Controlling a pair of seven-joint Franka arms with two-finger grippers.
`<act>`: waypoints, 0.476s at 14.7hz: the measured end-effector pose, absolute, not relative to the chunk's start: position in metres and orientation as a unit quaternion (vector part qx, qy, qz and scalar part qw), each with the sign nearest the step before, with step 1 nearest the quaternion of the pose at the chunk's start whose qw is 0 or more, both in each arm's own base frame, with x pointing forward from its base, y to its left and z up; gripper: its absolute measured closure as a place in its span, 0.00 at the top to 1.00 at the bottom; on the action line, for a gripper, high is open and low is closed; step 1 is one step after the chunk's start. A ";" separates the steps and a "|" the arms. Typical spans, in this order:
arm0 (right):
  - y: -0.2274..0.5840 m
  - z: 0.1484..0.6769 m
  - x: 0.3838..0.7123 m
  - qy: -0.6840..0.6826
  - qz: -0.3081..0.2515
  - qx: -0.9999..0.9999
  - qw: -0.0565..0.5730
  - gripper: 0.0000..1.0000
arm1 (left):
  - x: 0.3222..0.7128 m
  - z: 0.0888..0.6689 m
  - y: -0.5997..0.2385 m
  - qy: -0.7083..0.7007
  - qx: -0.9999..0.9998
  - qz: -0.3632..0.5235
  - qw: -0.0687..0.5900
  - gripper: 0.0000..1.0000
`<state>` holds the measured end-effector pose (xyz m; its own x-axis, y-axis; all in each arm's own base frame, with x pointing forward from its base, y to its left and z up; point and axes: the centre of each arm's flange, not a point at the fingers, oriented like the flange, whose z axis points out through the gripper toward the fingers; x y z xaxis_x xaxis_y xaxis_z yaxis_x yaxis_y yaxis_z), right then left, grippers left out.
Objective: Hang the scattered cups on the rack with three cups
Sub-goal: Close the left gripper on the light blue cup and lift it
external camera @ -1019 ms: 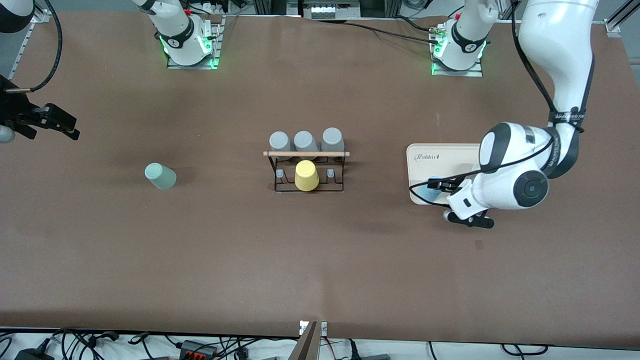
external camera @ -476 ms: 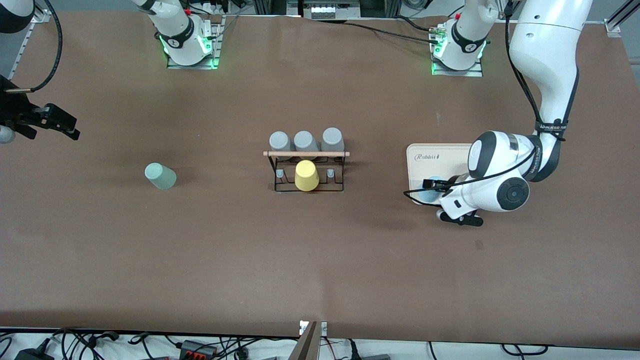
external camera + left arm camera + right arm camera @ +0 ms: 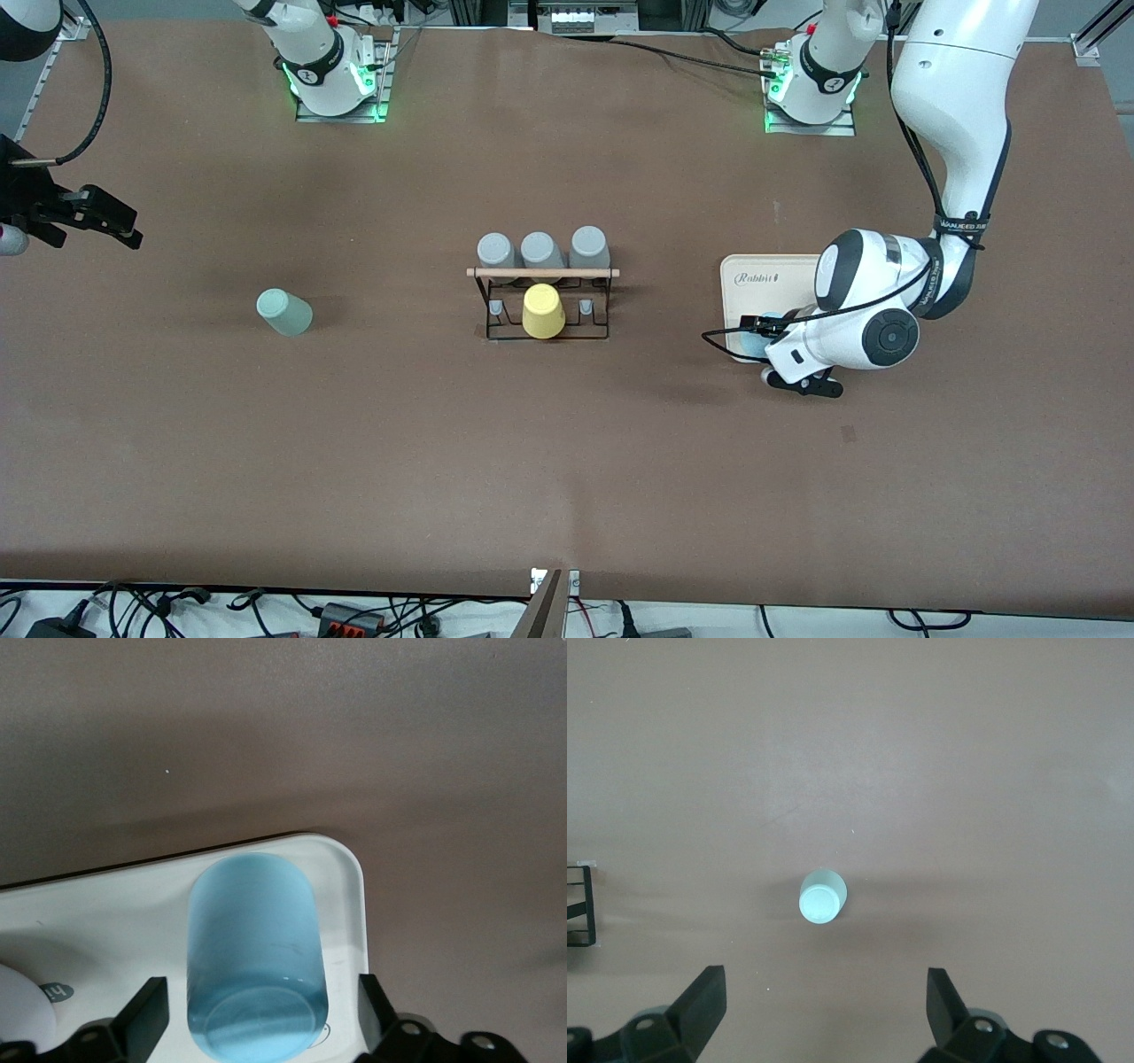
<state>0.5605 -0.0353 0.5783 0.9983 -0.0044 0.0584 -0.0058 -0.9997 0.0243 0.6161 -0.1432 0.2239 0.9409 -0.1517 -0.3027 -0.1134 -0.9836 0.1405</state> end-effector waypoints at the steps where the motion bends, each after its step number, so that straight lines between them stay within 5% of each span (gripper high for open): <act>1: -0.035 0.578 0.561 -0.003 0.029 0.999 0.012 1.00 | 0.616 0.224 -0.143 -0.067 0.983 -0.157 0.061 0.79; 3: -0.035 0.578 0.561 -0.003 0.029 0.999 0.012 1.00 | 0.618 0.226 -0.141 -0.065 0.984 -0.155 0.061 0.65; 7: -0.035 0.578 0.561 -0.003 0.029 1.000 0.012 1.00 | 0.625 0.245 -0.147 -0.071 0.985 -0.141 0.064 0.65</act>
